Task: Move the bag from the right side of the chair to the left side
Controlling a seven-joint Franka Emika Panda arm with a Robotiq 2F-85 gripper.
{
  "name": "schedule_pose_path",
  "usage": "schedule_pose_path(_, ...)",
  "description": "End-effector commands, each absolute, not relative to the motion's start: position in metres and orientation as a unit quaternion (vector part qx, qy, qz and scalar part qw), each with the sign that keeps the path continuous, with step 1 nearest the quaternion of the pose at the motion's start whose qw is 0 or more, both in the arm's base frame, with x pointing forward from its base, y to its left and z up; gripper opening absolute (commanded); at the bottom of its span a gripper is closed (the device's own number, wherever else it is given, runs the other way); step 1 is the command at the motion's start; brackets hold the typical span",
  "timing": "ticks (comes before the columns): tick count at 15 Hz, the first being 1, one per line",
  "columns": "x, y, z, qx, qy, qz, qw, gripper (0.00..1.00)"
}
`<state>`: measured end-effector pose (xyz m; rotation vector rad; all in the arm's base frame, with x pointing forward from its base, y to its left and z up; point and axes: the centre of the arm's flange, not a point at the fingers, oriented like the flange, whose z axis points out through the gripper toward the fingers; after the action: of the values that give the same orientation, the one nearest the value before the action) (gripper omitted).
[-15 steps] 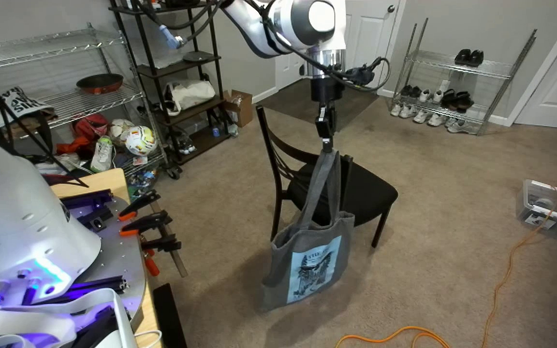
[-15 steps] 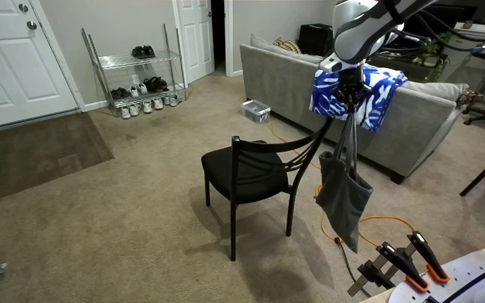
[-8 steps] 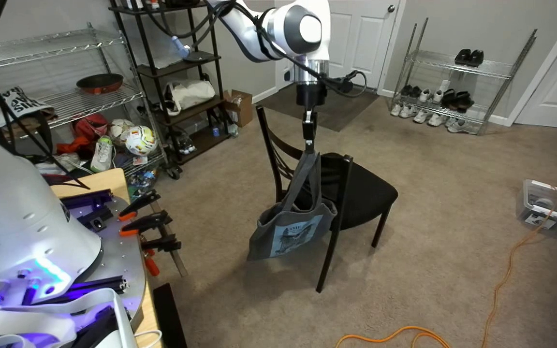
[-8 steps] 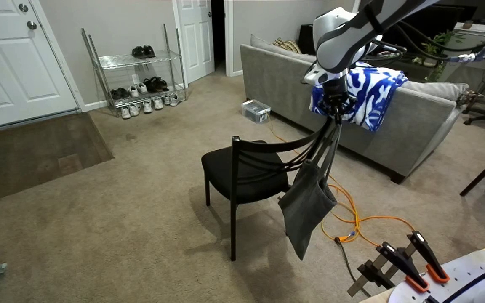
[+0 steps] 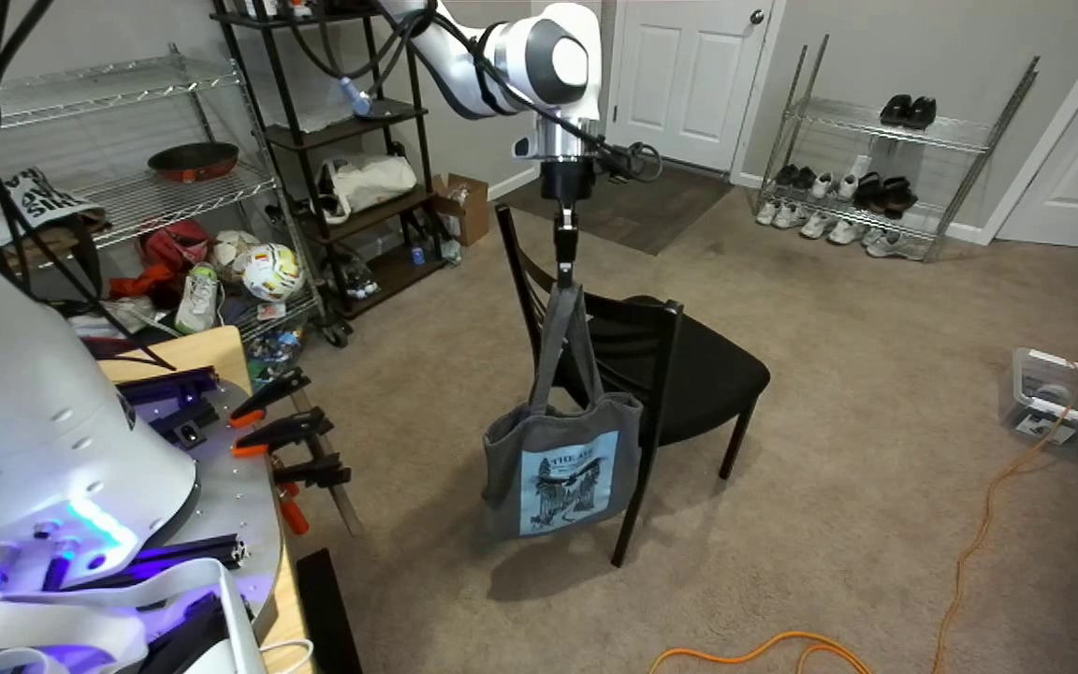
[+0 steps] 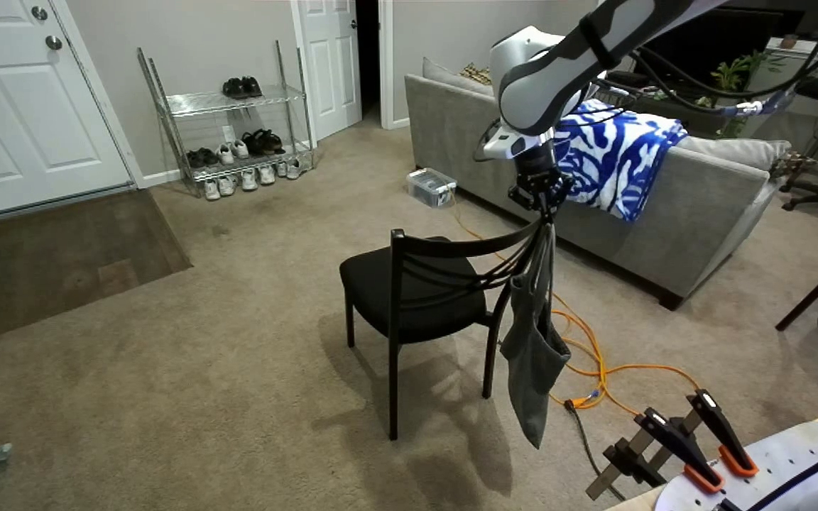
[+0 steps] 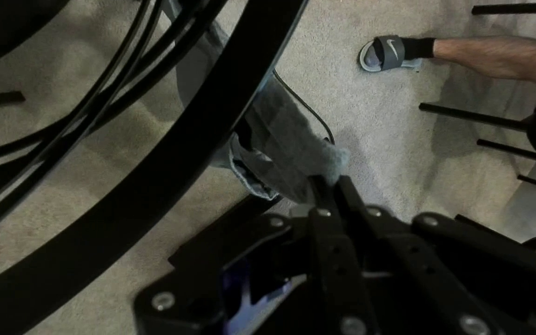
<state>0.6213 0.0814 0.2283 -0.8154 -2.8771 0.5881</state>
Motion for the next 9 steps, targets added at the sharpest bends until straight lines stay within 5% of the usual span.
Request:
schedule_pose_path(1, 0.625, 0.099, 0.227, -0.229, -0.950, 0.204, 0.060, 0.02)
schedule_pose_path(9, 0.604, 0.145, 0.227, -0.133, -0.965, 0.224, 0.040, 0.02)
